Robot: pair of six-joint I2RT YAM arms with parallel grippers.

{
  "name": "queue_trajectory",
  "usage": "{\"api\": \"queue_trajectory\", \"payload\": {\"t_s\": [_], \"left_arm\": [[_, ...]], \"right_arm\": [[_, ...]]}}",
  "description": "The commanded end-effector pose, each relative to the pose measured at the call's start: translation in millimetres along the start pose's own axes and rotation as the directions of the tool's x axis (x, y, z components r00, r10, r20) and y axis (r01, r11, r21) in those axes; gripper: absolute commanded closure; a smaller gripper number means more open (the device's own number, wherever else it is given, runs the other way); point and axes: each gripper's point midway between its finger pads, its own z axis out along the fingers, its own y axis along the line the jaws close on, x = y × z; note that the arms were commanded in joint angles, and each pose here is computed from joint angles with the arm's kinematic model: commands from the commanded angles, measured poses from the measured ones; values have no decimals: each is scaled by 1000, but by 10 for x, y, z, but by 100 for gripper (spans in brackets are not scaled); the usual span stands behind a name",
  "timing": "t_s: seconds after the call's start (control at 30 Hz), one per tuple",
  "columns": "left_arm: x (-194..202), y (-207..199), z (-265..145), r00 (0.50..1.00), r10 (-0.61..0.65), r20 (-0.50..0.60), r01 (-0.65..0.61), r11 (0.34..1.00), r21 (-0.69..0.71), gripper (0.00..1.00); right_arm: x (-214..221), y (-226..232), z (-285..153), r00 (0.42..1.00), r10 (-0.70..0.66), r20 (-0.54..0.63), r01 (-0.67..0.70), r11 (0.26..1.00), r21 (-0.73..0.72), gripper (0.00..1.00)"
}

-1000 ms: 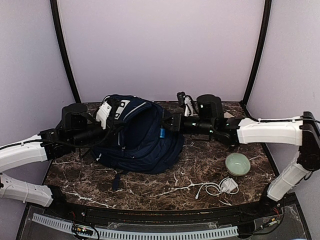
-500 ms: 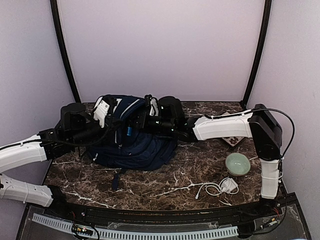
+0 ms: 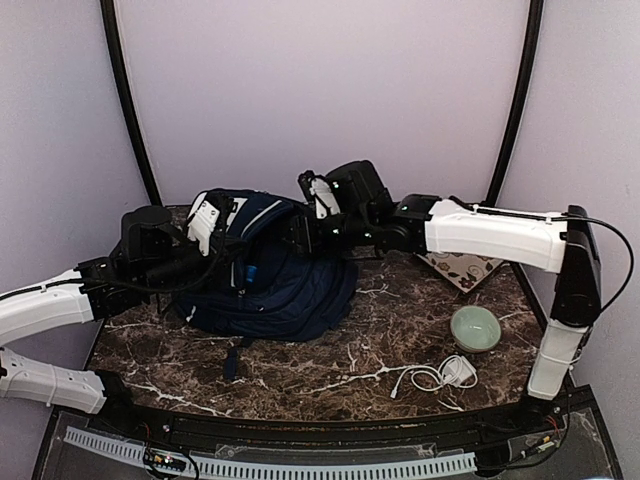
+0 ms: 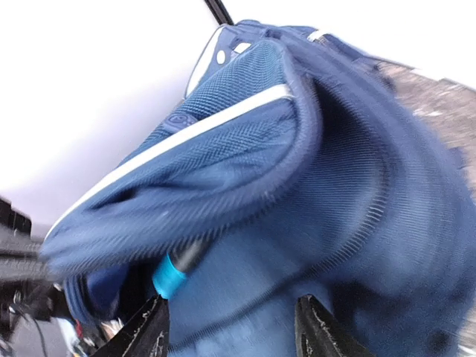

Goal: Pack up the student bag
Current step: Place the pen in the upper front pocket of the bag, then pick up the charger from the center of the board.

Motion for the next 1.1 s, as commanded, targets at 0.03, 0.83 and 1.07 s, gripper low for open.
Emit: {"api": "queue_trajectory", "payload": {"t_s": [0.03,0.83,1.07], "left_arm": [[-534,6,-177,982,0,190,-2,1000,8,100],[-465,-45,-99,987,0,161,-5,999,32,100],[-449,-46,-88,988,1,155,-5,999,31,100]], "right_arm": [[8,-293,-654,971,-183,-156,215,952,217,38],[2530,-1365,-2532,694,481,-536,132,646,752,35],[2842,-1456,-2507,688,535,-490,42,646,762,23]]}}
